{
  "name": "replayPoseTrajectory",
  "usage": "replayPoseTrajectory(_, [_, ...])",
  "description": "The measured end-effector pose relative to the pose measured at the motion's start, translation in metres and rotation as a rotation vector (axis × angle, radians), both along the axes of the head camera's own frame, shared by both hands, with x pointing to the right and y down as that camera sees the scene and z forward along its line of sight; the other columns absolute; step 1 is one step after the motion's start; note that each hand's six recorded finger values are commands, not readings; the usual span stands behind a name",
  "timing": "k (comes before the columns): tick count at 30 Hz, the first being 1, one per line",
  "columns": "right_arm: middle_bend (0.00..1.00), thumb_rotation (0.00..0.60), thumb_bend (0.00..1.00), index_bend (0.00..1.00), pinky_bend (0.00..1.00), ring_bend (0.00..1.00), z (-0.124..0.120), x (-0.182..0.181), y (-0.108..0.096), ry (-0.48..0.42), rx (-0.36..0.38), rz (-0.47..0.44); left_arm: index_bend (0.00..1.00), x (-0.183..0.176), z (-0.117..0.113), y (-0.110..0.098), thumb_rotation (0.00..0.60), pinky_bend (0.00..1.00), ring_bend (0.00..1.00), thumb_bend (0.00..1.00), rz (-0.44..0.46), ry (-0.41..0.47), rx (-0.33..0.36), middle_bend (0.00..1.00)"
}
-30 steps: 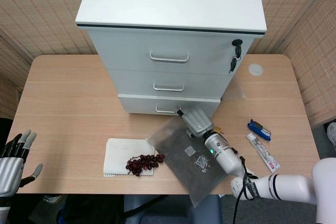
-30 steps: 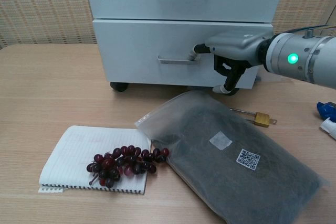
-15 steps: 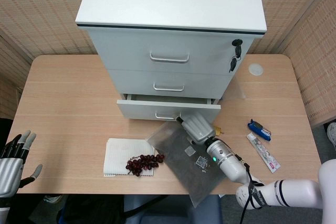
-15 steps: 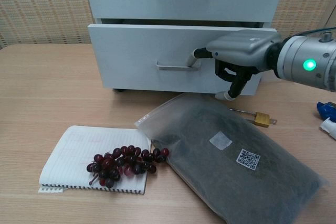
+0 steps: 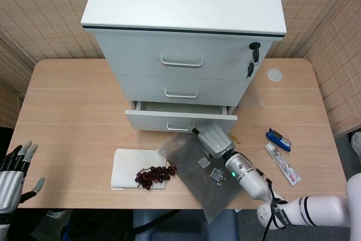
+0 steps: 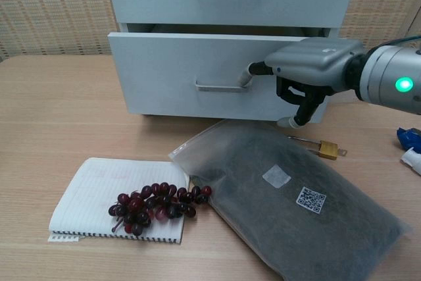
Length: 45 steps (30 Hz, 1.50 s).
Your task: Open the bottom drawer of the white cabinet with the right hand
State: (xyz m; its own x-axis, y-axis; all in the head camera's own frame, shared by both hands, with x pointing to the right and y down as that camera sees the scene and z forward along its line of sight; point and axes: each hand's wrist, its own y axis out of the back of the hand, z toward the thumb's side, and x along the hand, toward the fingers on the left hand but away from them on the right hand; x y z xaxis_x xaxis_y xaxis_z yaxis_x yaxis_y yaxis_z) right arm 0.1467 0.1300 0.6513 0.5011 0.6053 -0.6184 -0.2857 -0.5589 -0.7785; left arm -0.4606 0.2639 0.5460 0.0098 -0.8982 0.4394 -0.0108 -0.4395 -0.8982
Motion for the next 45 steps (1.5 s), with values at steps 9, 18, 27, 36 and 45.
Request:
replayPoseTrajectory(9, [0.82, 0.6, 0.26, 0.16, 0.84, 0.87, 0.005, 0.001, 0.004, 0.017, -0.016, -0.014, 0.0, 0.0, 0.0, 0.001, 0.6, 0.13, 0.01, 0.29, 0.0, 0.0, 0.0, 0.0])
replayPoseTrajectory(18, [0.82, 0.6, 0.26, 0.16, 0.84, 0.87, -0.002, 0.005, 0.016, 0.018, -0.023, -0.036, 0.0, 0.001, 0.001, 0.001, 0.6, 0.13, 0.01, 0.29, 0.003, 0.003, -0.002, 0.0])
replayPoseTrajectory(27, [0.82, 0.6, 0.26, 0.16, 0.84, 0.87, -0.012, 0.005, 0.031, 0.011, -0.038, -0.072, 0.0, 0.0, 0.001, 0.001, 0.6, 0.13, 0.01, 0.29, 0.002, 0.003, -0.003, 0.0])
replayPoseTrajectory(36, [0.82, 0.6, 0.26, 0.16, 0.84, 0.87, -0.025, 0.004, 0.048, -0.005, -0.054, -0.115, 0.0, 0.001, 0.001, 0.002, 0.6, 0.13, 0.01, 0.29, 0.003, 0.005, -0.006, 0.0])
replayPoseTrajectory(45, [0.82, 0.6, 0.26, 0.16, 0.84, 0.87, -0.049, 0.001, 0.062, -0.052, -0.033, -0.158, 0.0, 0.001, 0.0, 0.002, 0.6, 0.13, 0.01, 0.29, 0.003, 0.005, 0.001, 0.0])
